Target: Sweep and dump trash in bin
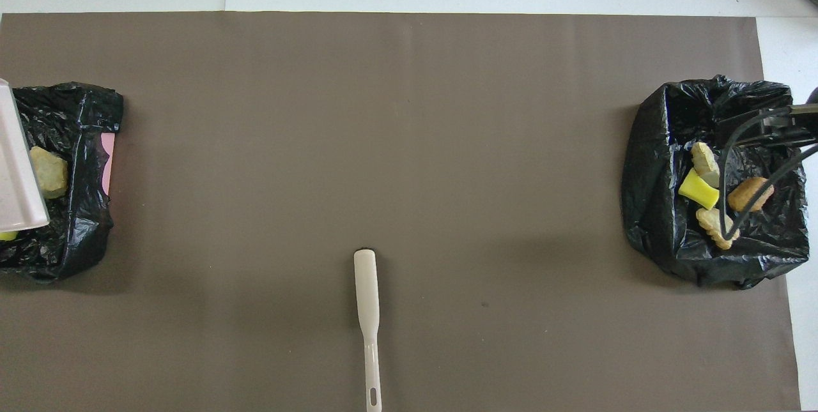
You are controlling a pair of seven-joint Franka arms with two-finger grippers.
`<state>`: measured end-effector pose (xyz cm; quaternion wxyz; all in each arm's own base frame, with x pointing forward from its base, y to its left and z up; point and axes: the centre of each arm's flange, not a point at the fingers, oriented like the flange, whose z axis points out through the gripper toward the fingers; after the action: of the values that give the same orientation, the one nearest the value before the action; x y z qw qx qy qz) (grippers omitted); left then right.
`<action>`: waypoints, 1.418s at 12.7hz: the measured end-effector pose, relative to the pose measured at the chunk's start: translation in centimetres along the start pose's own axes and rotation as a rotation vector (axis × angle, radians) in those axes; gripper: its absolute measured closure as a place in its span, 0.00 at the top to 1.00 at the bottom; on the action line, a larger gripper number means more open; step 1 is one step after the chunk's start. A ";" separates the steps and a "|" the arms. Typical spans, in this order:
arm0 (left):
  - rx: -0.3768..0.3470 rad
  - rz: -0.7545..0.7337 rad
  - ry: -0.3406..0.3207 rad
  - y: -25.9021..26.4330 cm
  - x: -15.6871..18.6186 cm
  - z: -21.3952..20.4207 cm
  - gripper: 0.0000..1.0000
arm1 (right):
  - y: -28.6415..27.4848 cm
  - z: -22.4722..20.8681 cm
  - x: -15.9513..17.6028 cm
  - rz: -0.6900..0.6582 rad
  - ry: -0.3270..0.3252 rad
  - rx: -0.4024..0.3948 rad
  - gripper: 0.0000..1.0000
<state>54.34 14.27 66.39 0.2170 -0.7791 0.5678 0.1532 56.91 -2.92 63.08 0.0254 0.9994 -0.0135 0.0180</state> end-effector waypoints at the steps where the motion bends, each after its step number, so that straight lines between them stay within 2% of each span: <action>1: -0.029 -0.070 0.073 0.5 0.6 -0.2 0.33 | 0.4 -0.6 -0.6 0.029 -0.005 0.008 1.00; 4: -0.147 -0.317 0.242 2.1 3.5 0.0 0.33 | 0.7 -1.3 -1.4 0.110 -0.014 0.015 1.00; 7: -0.268 -0.521 0.310 4.7 10.2 -0.7 0.33 | 0.5 -1.2 -1.6 0.111 -0.028 0.019 1.00; 9: -0.329 -0.636 0.317 6.7 16.3 -1.9 0.33 | 0.3 -1.2 -1.6 0.098 -0.027 0.020 1.00; 12: -0.367 -0.712 0.376 9.5 24.3 -2.9 0.33 | 0.2 -1.2 -1.7 0.093 -0.029 0.020 1.00; 15: -0.387 -0.814 0.431 12.0 31.5 -3.7 0.33 | 0.0 -1.1 -2.1 0.089 -0.061 0.018 1.00; 18: -0.415 -0.926 0.463 15.2 41.2 -3.9 0.33 | -0.6 -1.3 -2.4 0.078 -0.063 0.017 1.00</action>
<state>52.55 -25.44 47.21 -0.0268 -0.9870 0.1568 -0.0247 54.54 -2.16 64.25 0.0155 0.9984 -0.0532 -0.0125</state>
